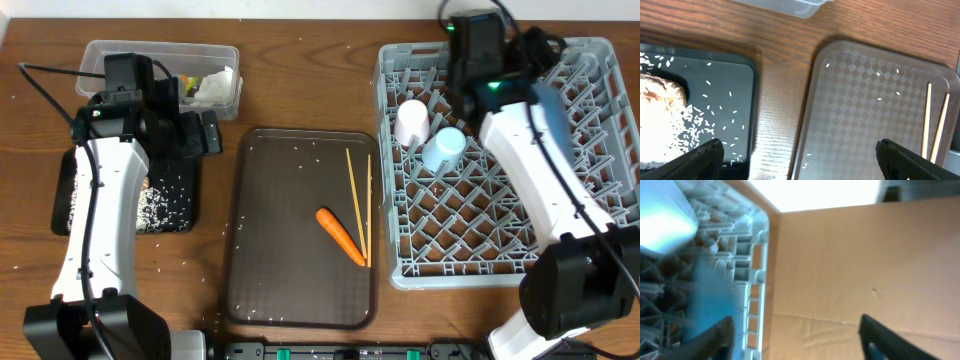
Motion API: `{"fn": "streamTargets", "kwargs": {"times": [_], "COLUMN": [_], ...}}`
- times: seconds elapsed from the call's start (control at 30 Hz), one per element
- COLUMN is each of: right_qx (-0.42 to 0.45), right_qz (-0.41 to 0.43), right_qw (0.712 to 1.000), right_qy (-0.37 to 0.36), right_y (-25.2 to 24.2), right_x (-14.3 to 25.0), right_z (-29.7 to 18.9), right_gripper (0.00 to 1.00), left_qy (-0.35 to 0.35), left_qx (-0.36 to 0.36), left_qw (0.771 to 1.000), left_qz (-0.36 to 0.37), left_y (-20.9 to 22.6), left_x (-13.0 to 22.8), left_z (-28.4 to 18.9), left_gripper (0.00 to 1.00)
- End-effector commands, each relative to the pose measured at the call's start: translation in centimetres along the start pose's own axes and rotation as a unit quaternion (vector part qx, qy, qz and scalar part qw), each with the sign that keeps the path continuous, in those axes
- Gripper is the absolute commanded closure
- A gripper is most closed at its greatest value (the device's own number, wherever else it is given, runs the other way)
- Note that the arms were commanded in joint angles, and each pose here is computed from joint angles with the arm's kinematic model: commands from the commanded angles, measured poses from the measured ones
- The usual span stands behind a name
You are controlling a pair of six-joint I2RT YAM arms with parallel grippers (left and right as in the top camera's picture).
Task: Sort waste into correct bins and load items into the dishwasher rack
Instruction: 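Open the right gripper and withdraw it from the plate, then move the right gripper over the chopsticks on the brown tray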
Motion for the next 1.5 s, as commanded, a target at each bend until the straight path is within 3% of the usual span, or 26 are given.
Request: {"fn": "streamTargets", "kwargs": {"times": [0.0,0.27,0.47,0.67,0.77,0.87,0.93,1.03,1.13,1.2,1.27,1.47], "right_qx": [0.063,0.139,0.155,0.106,0.033,-0.139,-0.283,-0.431,-0.54,-0.58,-0.605,-0.639], "right_qz": [0.012,0.168,0.302,0.25,0.22,0.178,0.147,0.122,0.109,0.093,0.072,0.003], "right_qw": [0.998,0.976,0.94,0.957,0.96,0.938,0.894,0.821,0.748,0.718,0.705,0.719], "right_qy": [0.026,0.005,-0.04,-0.103,-0.168,-0.264,-0.316,-0.355,-0.37,-0.374,-0.363,-0.273], "right_y": [-2.7,-11.5,-16.4,-12.8,-8.7,-2.4,1.8,5.2,6.9,7.8,9.2,14.5], "right_x": [0.2,1.1,3.1,0.1,-2.1,-4.6,-5.6,-5.8,-5.4,-5.0,-4.7,-2.8], "right_z": [-1.6,-4.7,-8.2,-12.0,-13.4,-15.6,-18.3,-22.0,-25.3,-26.7,-27.3,-26.4], "right_gripper": [0.18,0.02,0.01,0.01,0.01,0.02,0.04,0.16,0.25,0.27,0.26,0.12], "left_qy": [0.0,0.0,0.0,0.0,-0.001,0.0,-0.001,0.0,0.0,0.0,0.0,-0.001], "left_qx": [-0.001,-0.001,-0.001,-0.001,-0.001,-0.001,-0.001,-0.001,-0.001,-0.001,-0.001,-0.001], "left_qw": [1.0,1.0,1.0,1.0,1.0,1.0,1.0,1.0,1.0,1.0,1.0,1.0], "left_qz": [-0.001,-0.001,-0.001,-0.001,-0.001,-0.001,-0.001,-0.001,-0.001,-0.001,-0.001,-0.001], "left_y": [0.0,0.0,0.0,0.0,0.0,0.0,0.0,0.0,0.0,0.0,0.0,0.0], "left_x": [-0.2,-0.2,-0.2,-0.2,-0.2,-0.2,-0.2,-0.2,-0.2,-0.2,-0.2,-0.2], "left_z": [0.0,0.0,0.0,0.0,0.0,0.0,0.0,0.0,0.0,0.0,0.0,0.0], "left_gripper": [0.02,0.02,0.02,0.02,0.02,0.02,0.02,0.02,0.02,0.02,0.02,0.02]}}
Point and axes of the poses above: each gripper's point midway between its finger pads, its own z axis out along the fingers, its own y axis along the line the jaws close on, x = y × z, the point moved 3 cm from there along -z, back along the fingers, and after that the axes turned 5 degrees about -z, right-handed, at the moved point
